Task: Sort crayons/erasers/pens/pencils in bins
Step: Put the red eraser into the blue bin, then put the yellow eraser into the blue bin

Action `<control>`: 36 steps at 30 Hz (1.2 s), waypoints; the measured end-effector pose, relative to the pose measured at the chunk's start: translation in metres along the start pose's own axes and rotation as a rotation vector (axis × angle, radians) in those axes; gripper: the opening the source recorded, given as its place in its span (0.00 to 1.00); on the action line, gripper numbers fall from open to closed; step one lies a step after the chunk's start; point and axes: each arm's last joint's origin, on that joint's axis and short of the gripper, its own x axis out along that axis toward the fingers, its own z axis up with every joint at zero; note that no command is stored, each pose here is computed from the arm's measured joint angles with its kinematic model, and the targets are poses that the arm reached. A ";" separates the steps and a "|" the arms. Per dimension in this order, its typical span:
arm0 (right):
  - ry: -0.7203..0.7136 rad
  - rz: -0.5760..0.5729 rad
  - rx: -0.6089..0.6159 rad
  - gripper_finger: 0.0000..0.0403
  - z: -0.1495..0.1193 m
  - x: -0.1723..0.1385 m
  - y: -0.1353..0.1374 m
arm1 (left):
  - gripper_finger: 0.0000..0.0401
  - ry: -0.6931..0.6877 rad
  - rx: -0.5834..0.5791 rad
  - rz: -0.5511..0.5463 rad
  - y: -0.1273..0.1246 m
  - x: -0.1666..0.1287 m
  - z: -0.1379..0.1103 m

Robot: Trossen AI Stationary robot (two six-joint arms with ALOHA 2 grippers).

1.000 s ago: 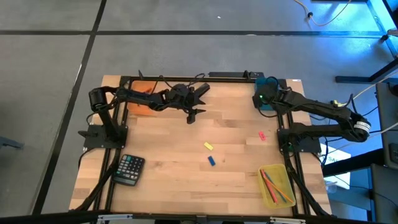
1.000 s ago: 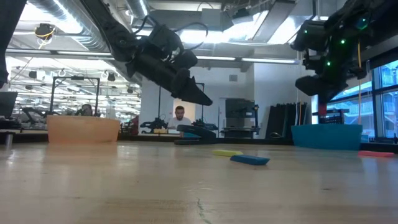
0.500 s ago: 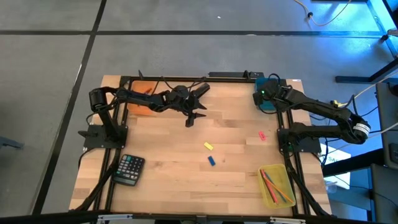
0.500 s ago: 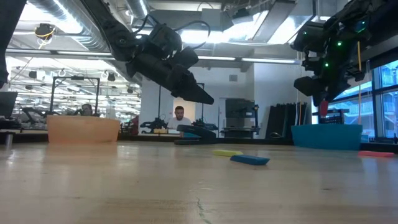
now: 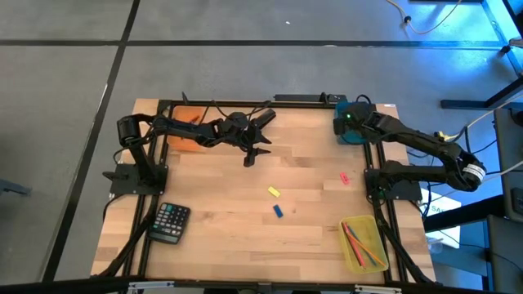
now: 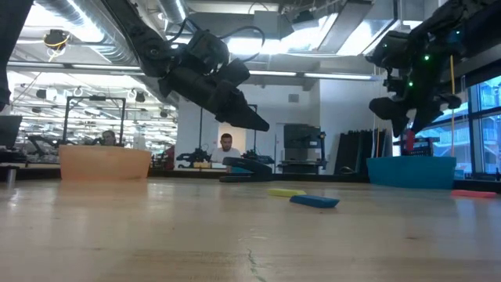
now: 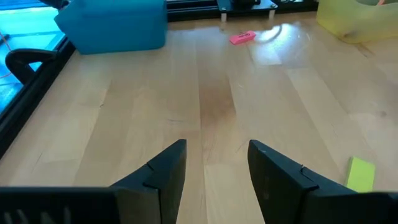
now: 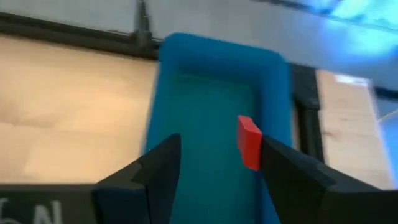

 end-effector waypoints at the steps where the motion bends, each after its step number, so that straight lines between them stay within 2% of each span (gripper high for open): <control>1: -0.021 -0.032 0.015 0.53 -0.001 0.001 -0.001 | 0.41 0.000 -0.004 0.000 0.000 0.000 0.000; 4: -0.017 0.020 -0.017 0.53 -0.002 0.005 0.001 | 0.41 0.000 -0.022 -0.001 0.000 0.000 0.000; 8: 0.035 0.160 -0.019 0.53 -0.004 0.009 0.004 | 0.41 0.000 -0.020 -0.006 -0.002 0.001 0.000; 13: 0.043 0.055 0.029 0.53 -0.006 0.011 -0.003 | 0.41 -0.002 -0.009 -0.014 -0.004 0.001 0.001; 15: 0.031 0.117 0.016 0.53 -0.004 0.009 0.002 | 0.41 -0.014 0.016 -0.067 -0.006 0.001 0.001; 20: -0.035 0.308 -0.046 0.53 0.001 0.001 0.019 | 0.41 -0.105 0.186 -0.378 -0.028 0.014 -0.004; 22: -0.058 0.350 -0.056 0.53 0.001 -0.002 0.025 | 0.41 -0.103 0.239 -0.437 -0.039 0.022 -0.010; 31: -0.113 0.413 -0.094 0.53 0.001 -0.008 0.036 | 0.41 -0.058 0.292 -0.507 -0.060 0.046 -0.036; 36: -0.127 0.494 -0.111 0.53 0.003 -0.011 0.040 | 0.41 -0.027 0.275 -0.531 -0.066 0.066 -0.045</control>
